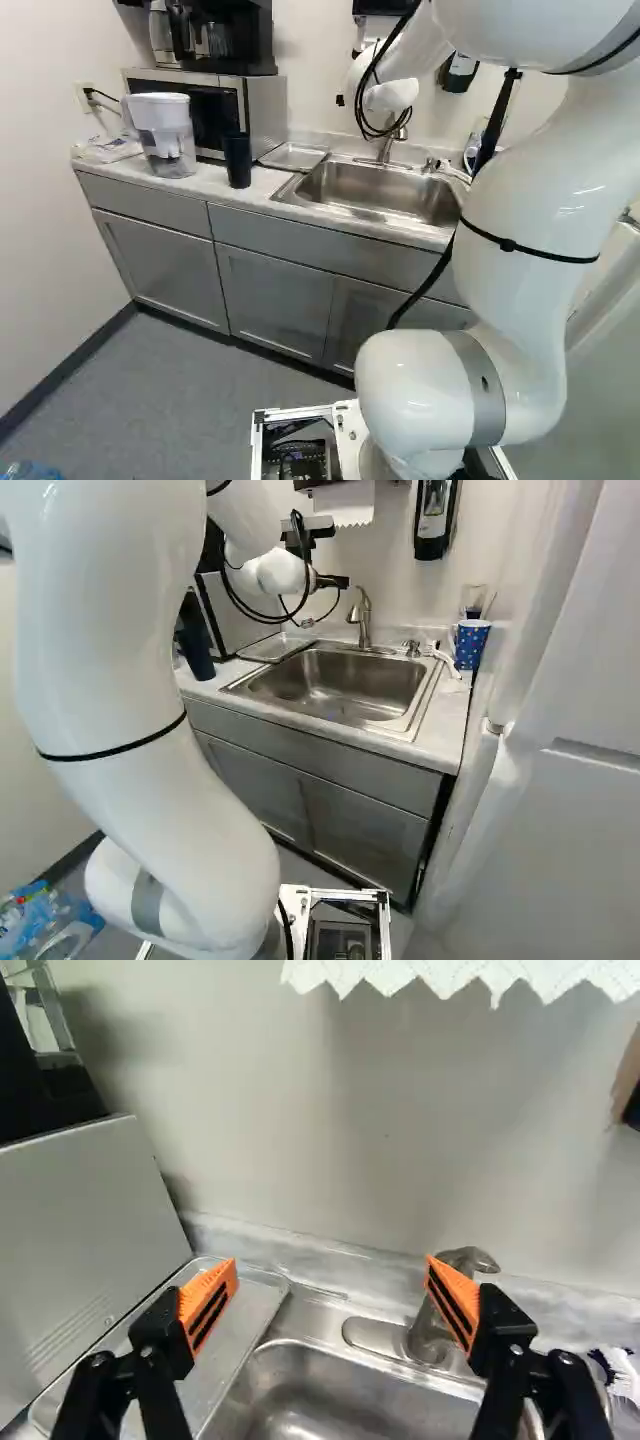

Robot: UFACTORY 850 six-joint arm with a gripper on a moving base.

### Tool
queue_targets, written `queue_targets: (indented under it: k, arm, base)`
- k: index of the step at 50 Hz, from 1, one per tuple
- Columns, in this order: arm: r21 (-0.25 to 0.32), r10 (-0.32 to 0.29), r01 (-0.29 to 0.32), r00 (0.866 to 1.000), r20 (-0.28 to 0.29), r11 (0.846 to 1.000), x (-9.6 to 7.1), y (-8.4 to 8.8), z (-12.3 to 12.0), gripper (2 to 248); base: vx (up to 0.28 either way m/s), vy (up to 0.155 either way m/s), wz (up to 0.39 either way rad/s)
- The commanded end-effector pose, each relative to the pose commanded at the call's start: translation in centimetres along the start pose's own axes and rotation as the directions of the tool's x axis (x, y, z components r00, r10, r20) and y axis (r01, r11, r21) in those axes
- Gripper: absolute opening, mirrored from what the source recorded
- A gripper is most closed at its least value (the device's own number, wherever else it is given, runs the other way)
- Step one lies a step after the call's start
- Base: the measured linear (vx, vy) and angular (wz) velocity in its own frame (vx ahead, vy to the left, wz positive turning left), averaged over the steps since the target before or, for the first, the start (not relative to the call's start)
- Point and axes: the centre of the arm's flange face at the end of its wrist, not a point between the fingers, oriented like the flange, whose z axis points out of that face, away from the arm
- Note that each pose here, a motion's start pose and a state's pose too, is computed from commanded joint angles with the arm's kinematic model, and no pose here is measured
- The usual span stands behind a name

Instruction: Rinse the cup and place it in the tray

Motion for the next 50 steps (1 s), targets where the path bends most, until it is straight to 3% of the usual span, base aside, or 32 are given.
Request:
queue_targets:
  k: [21, 50]
  arm:
    - [-0.025, 0.007, -0.005, 0.996, 0.085, 1.000, -0.7, 1.5, 0.2, 247]
    - [-0.047, 0.013, -0.009, 0.996, 0.084, 0.999, -0.5, 2.9, 1.9, 247]
  base:
    - [0.000, 0.000, 0.000]
    - [0.000, 0.000, 0.000]
